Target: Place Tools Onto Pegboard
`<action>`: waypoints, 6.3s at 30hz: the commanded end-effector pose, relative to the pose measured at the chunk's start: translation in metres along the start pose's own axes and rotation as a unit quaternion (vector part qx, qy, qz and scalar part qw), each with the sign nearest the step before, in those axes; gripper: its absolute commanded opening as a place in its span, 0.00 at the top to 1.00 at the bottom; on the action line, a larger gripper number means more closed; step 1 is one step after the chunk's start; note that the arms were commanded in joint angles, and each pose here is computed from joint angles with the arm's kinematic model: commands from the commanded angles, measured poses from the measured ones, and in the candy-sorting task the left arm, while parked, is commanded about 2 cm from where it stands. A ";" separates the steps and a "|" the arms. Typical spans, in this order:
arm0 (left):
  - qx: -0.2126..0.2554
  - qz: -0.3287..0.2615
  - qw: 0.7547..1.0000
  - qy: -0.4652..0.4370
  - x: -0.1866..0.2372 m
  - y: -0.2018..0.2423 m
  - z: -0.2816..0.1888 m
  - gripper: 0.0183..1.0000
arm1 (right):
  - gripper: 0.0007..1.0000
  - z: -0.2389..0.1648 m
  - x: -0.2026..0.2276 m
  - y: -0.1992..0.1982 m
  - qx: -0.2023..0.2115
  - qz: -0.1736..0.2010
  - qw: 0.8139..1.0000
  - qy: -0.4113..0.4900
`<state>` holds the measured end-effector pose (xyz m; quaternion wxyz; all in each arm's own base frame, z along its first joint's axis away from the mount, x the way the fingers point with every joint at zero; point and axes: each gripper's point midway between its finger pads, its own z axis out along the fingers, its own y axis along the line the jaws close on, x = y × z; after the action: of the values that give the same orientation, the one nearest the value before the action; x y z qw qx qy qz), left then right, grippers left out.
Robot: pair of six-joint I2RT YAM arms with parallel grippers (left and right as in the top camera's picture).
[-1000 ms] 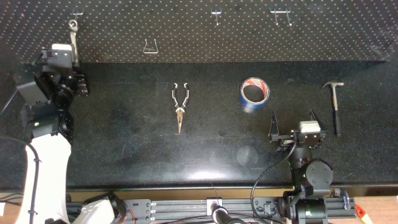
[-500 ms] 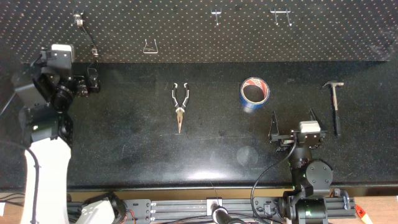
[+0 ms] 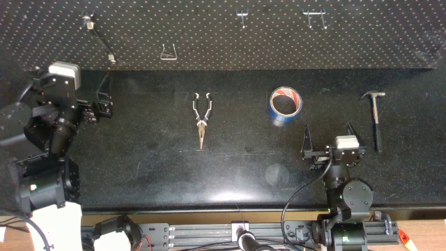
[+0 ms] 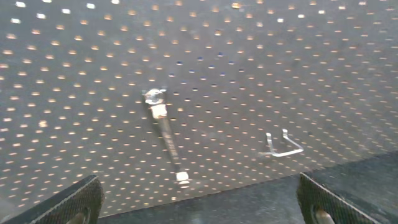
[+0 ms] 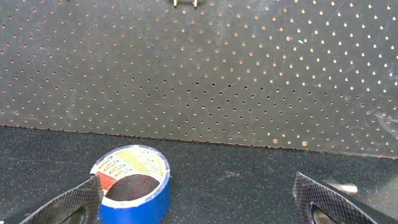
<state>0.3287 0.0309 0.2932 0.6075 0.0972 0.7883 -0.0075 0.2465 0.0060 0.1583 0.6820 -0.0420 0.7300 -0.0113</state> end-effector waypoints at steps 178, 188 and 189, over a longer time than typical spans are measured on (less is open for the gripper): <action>-0.034 -0.181 0.855 0.485 0.228 -0.231 0.129 0.99 | 0.01 0.000 0.001 0.000 0.000 0.006 1.000 0.000; -0.033 -0.153 0.870 0.467 0.216 -0.224 0.130 0.99 | 0.01 0.000 0.001 0.000 0.000 0.006 1.000 0.000; -0.036 -0.153 0.874 0.460 0.212 -0.222 0.130 0.99 | 0.01 0.000 0.001 0.000 0.000 0.006 1.000 0.000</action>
<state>0.3596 -0.1764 0.0232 0.1491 -0.0658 0.9858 -0.0401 0.2465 0.0060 0.1583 0.6820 -0.0419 0.7301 -0.0111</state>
